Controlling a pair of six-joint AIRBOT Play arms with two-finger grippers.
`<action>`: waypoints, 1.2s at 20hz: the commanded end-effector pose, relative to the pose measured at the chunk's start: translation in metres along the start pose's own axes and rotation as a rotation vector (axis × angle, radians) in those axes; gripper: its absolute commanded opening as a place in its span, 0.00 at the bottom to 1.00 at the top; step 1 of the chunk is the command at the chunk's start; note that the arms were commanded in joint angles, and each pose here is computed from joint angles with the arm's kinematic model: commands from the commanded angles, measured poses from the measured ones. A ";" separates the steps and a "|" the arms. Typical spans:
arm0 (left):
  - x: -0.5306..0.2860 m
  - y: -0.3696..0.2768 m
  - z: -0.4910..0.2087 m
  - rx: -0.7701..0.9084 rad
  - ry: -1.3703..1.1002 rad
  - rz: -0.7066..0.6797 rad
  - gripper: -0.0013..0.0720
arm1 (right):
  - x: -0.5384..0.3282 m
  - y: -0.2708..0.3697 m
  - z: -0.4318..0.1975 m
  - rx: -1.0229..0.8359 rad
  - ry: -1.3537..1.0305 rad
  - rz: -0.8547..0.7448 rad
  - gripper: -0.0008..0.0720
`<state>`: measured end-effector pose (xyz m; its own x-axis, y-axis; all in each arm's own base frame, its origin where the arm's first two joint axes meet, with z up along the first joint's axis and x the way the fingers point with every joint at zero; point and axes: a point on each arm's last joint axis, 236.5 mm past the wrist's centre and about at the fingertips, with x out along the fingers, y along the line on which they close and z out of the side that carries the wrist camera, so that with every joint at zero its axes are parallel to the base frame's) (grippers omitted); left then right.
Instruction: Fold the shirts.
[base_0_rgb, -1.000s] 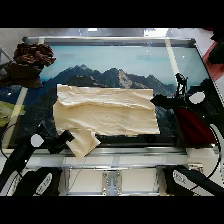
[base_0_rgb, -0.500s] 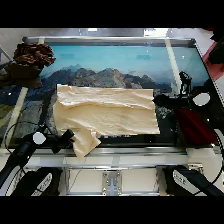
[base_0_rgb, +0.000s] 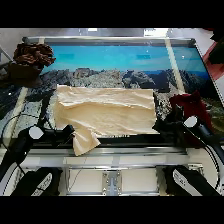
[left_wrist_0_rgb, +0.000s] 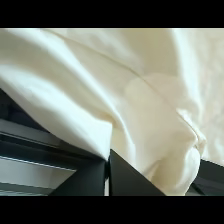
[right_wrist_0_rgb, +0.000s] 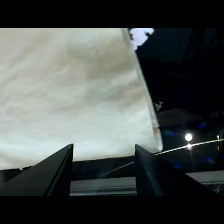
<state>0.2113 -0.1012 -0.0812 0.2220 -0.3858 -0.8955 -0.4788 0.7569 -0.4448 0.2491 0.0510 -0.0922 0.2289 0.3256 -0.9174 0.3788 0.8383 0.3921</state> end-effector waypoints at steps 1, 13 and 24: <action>-0.003 -0.005 0.004 0.018 -0.012 -0.010 0.03 | 0.000 -0.020 0.004 0.109 -0.023 -0.007 0.64; -0.003 -0.005 0.005 0.017 -0.015 -0.011 0.03 | 0.001 -0.014 0.006 0.144 -0.035 0.052 0.63; -0.014 -0.021 0.018 0.036 -0.054 -0.041 0.03 | -0.018 0.039 0.024 0.119 -0.136 0.280 0.06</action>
<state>0.2223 -0.1019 -0.0709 0.2533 -0.3878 -0.8863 -0.4544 0.7611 -0.4629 0.2653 0.0576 -0.0863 0.3908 0.4269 -0.8155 0.4516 0.6831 0.5740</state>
